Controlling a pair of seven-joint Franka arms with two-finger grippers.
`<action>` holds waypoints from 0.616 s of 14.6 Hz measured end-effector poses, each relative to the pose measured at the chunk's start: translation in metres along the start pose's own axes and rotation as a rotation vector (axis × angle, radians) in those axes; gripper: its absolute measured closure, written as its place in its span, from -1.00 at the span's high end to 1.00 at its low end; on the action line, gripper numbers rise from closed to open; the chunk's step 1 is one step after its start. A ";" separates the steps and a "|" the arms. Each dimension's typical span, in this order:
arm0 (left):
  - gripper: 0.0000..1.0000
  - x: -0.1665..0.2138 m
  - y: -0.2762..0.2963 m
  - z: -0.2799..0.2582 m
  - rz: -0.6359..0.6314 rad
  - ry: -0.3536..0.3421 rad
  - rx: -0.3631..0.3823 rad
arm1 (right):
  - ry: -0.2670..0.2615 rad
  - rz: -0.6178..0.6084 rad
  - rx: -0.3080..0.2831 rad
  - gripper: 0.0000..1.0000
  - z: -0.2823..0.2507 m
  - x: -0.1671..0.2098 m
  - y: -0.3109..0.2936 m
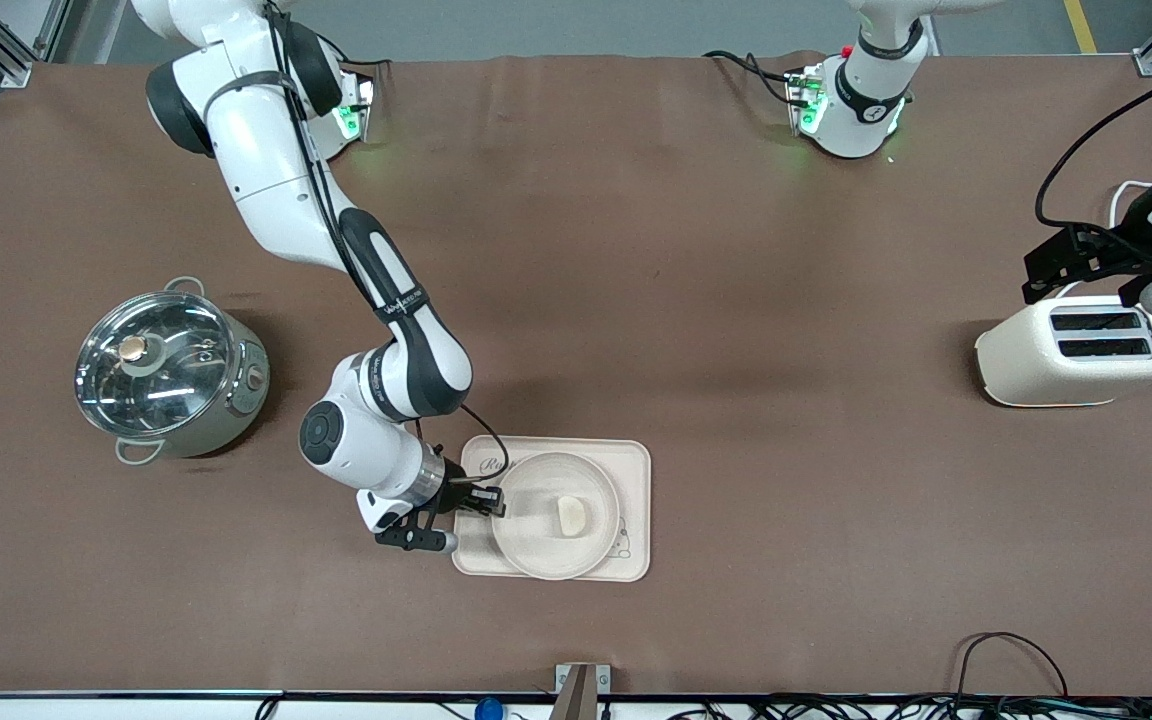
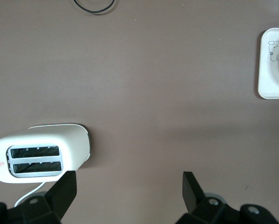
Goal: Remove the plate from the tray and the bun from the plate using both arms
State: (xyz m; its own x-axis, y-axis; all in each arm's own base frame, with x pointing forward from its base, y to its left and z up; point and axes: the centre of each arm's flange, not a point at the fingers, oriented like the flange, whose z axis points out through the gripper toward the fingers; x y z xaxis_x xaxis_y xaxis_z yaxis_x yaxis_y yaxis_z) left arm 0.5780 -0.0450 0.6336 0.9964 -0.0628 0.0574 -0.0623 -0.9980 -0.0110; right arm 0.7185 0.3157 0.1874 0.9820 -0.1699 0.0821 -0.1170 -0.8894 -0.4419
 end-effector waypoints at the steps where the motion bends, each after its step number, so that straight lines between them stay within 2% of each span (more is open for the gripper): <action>1: 1.00 0.000 0.000 0.000 0.000 0.000 0.000 | 0.000 0.000 0.000 -0.46 0.000 0.000 0.000; 4: 1.00 0.000 0.000 0.000 0.000 -0.001 0.000 | -0.002 0.000 0.000 -0.64 0.001 -0.001 0.000; 9: 1.00 0.000 0.000 0.000 0.000 -0.001 0.000 | -0.006 0.002 -0.002 -0.75 0.004 -0.001 0.002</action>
State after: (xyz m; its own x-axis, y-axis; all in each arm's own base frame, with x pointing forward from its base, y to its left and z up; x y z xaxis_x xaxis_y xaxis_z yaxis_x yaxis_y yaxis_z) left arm 0.5778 -0.0450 0.6335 0.9965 -0.0628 0.0560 -0.0623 -0.9980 -0.0111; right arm 0.7175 0.3157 0.1829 0.9826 -0.1695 0.0760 -0.1194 -0.8899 -0.4403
